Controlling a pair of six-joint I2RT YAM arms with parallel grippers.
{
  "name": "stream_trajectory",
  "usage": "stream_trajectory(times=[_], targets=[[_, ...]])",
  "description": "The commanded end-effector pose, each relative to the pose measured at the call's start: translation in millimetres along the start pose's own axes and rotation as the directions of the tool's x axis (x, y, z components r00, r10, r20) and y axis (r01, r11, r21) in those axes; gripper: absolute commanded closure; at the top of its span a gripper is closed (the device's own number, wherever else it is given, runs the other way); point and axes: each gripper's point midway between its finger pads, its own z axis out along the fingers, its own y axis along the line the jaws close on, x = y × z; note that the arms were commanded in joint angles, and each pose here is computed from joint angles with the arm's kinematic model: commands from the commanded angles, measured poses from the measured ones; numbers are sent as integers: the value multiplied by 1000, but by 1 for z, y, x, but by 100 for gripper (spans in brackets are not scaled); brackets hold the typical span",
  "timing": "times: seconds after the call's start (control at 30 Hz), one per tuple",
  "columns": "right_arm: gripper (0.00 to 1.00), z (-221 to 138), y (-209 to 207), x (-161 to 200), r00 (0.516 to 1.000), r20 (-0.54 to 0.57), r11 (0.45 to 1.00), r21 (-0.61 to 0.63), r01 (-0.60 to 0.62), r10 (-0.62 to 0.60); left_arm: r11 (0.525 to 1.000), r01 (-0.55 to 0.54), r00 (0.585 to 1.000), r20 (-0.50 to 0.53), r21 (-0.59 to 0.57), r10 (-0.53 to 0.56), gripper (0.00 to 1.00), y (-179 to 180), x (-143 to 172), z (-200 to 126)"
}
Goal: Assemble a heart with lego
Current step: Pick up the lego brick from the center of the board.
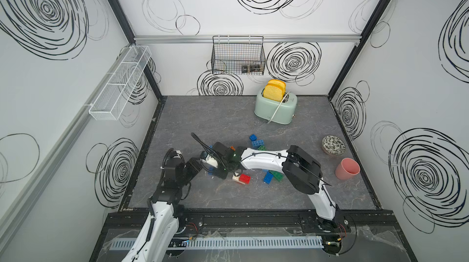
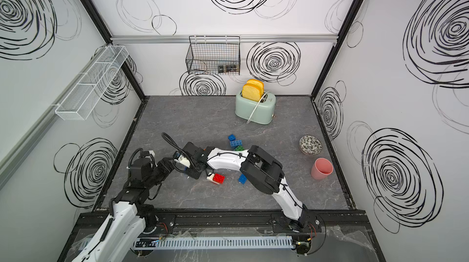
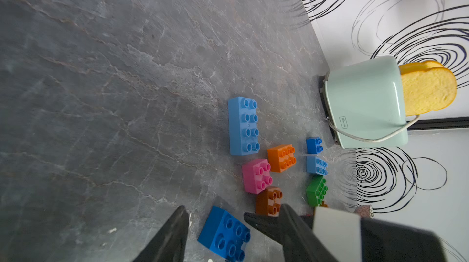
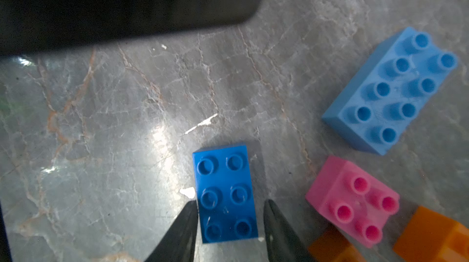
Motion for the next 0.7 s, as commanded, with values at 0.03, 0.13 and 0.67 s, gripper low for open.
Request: stream_trajectory(times=[0.03,0.13,0.67], targets=[[57,7,7,6,999,-40,1000,-21,17,-17,1000,22,999,38,2,-22,39,-1,-9,-2],[60,9,7,9,998,-54,999,-28,17,-18,1000,31,999,42,-3,-31,39,1,-9,-2],[71,-48,2,-17,994,105,997,-67,-35,42,996,47,999,-3,78,-47,39,-9,-1,2]])
